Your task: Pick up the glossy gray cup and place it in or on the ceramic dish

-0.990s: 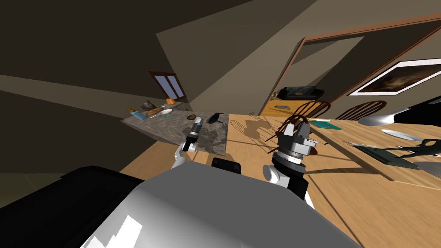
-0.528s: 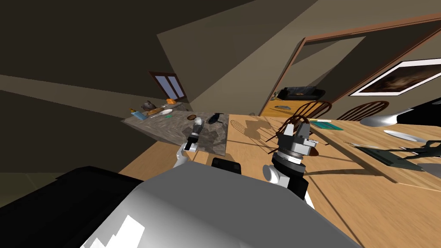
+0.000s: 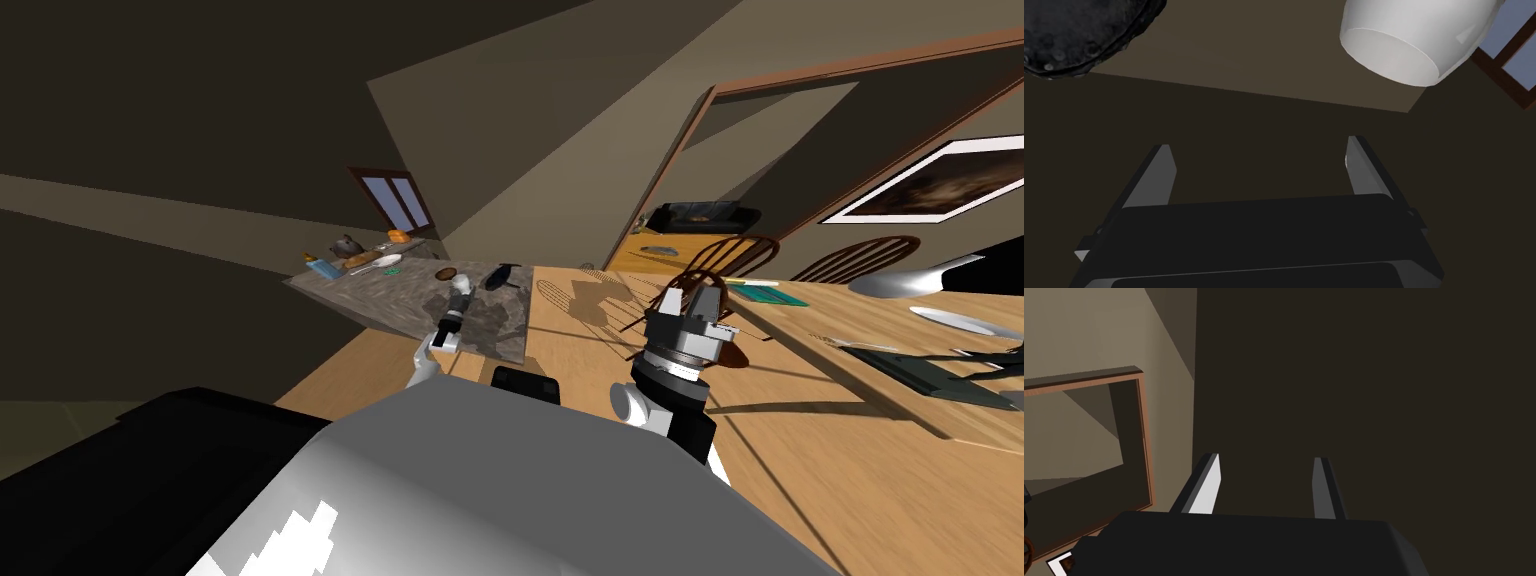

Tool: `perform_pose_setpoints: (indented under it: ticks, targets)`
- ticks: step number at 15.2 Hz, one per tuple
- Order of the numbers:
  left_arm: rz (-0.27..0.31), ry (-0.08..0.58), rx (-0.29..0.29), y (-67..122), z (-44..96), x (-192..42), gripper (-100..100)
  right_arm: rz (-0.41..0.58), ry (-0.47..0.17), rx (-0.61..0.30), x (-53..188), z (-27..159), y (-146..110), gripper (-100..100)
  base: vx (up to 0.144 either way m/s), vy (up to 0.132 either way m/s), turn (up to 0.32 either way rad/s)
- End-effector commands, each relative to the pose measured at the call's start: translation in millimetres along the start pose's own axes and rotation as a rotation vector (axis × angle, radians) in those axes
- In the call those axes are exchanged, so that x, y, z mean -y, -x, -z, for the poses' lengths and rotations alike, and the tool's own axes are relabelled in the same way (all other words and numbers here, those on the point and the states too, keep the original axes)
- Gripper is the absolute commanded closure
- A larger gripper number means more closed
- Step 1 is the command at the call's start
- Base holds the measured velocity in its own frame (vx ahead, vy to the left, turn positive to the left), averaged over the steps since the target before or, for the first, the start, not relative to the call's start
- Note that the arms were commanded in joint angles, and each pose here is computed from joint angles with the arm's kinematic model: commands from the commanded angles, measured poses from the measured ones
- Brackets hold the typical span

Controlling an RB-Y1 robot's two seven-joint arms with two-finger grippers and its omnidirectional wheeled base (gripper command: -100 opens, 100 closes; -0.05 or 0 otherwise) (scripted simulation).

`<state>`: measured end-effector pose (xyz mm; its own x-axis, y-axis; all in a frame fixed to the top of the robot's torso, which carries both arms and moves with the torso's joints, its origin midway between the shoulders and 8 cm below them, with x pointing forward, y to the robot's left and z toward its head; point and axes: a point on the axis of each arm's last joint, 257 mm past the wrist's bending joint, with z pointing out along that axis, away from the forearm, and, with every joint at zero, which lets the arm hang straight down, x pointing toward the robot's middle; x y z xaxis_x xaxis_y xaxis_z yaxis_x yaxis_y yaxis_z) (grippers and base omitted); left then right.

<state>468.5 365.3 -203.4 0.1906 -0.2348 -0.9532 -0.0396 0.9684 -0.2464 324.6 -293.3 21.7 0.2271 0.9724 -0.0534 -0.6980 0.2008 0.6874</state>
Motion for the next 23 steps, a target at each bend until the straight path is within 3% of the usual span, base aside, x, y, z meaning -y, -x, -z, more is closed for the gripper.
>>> perform_pose_setpoints:
  ticks: [1,4,9,16,18,20,21,23]
  targets:
    - [-0.038,0.019,-0.024,-9.7,-0.2,-6,-100,0.0,0.0,0.0,0,0.0,0,0,0.042,0.03,0.018]
    - [-0.092,0.06,-0.077,-32.1,1.8,-20,-100,0.0,0.0,0.0,0,0.0,0,0,0.052,0.031,0.018]
    - [-0.151,0.094,-0.13,-53.0,5.4,-33,-100,0.0,0.0,0.0,0,0.0,0,0,0.055,0.035,0.019]
    - [-0.254,0.158,-0.255,-100.5,19.5,-56,-100,0.0,0.0,0.0,0,0.0,0,0,0.076,0.053,0.027]
    - [-0.268,0.168,-0.278,-109.0,22.9,-59,-100,0.0,0.0,0.0,0,0.0,0,0,0.081,0.057,0.023]
    - [-0.261,0.163,-0.266,-104.7,18.8,-58,-100,0.0,0.0,0.0,0,0.0,0,0,-0.001,0.012,-0.023]
    - [-0.261,0.163,-0.266,-104.6,18.8,-58,100,0.0,0.0,0.0,0,0.0,0,0,0.0,0.0,0.0]
    - [-0.261,0.163,-0.266,-104.6,18.8,-58,100,0.0,0.0,0.0,0,0.0,0,0,0.0,0.0,0.0]
